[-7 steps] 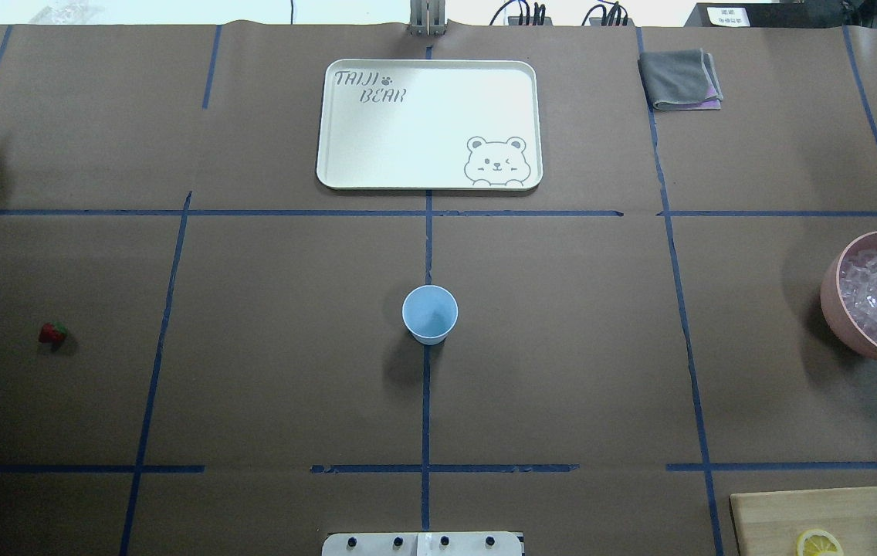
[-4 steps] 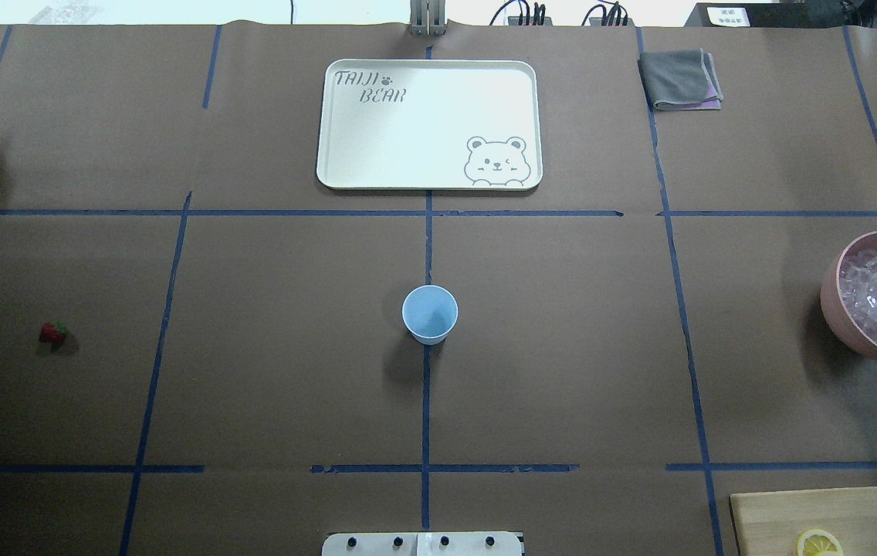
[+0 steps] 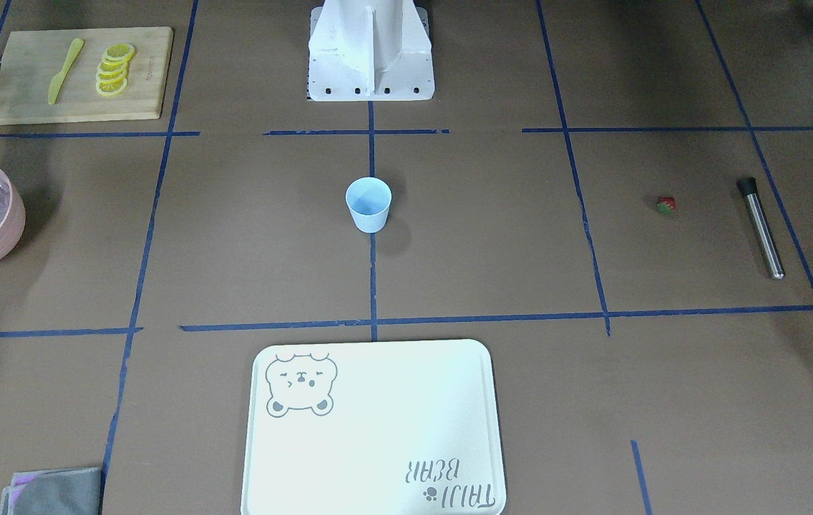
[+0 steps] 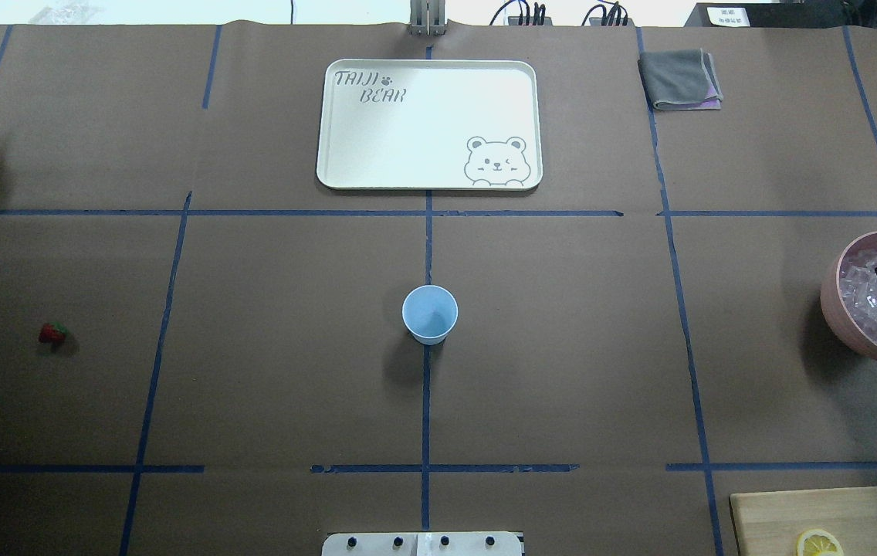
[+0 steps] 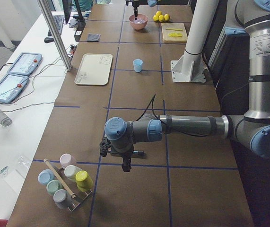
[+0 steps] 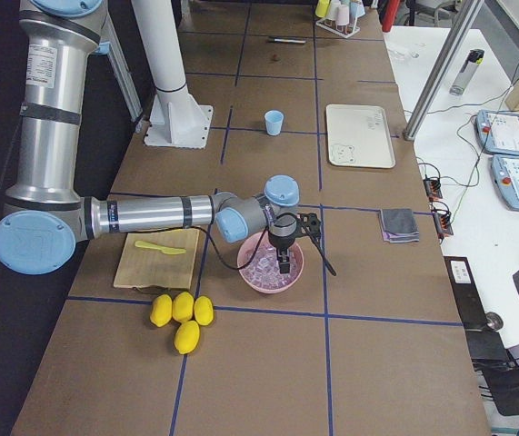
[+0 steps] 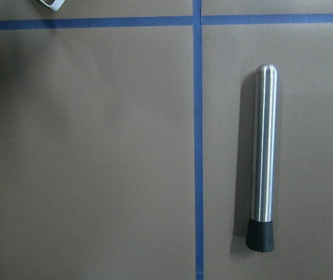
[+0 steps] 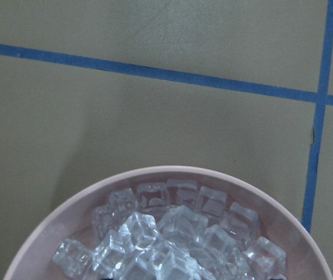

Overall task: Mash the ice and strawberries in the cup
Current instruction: 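Lower the right gripper into the pink bowl and grasp an ice cube, then carry the ice cube with the right gripper over the blue cup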

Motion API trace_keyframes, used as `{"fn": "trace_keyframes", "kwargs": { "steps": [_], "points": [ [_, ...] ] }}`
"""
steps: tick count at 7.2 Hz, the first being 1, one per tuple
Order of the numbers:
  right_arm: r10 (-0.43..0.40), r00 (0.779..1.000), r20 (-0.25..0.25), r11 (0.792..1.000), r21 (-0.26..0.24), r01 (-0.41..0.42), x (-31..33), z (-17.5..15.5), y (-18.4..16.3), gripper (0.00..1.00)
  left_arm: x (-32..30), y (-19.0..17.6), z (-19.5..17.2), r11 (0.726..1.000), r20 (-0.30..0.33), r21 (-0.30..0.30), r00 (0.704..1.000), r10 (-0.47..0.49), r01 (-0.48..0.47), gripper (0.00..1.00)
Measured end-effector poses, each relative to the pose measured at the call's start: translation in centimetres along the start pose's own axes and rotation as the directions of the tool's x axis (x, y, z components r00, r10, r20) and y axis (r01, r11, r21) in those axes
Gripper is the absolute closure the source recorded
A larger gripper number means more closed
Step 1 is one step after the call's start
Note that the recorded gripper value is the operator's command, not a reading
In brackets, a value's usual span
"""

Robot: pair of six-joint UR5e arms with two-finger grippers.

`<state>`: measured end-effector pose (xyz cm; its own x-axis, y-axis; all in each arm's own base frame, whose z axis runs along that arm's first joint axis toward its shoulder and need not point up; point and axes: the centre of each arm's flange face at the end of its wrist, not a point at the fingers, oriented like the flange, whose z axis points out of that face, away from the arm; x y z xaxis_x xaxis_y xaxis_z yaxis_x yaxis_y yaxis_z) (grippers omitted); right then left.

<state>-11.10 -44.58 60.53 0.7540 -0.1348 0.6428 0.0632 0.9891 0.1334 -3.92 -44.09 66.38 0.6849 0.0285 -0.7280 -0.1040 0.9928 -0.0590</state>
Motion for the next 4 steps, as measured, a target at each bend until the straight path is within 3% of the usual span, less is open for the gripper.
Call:
{"fn": "trace_keyframes", "kwargs": {
  "steps": [3, 4],
  "points": [
    [-0.015, 1.000, 0.001, 1.000, -0.015, 0.015, -0.68, 0.78, 0.06, 0.33, -0.03, 0.02, 0.02, 1.000, 0.000, 0.000, 1.000, -0.001, 0.001, 0.00],
    [-0.016, 1.000, 0.000, 1.000, -0.020, 0.016, -0.72, 1.01, 0.10, 0.45, 0.03, -0.02, 0.04, 1.000, 0.000, -0.001, 1.000, 0.001, -0.001, 0.00]
  ]
}}
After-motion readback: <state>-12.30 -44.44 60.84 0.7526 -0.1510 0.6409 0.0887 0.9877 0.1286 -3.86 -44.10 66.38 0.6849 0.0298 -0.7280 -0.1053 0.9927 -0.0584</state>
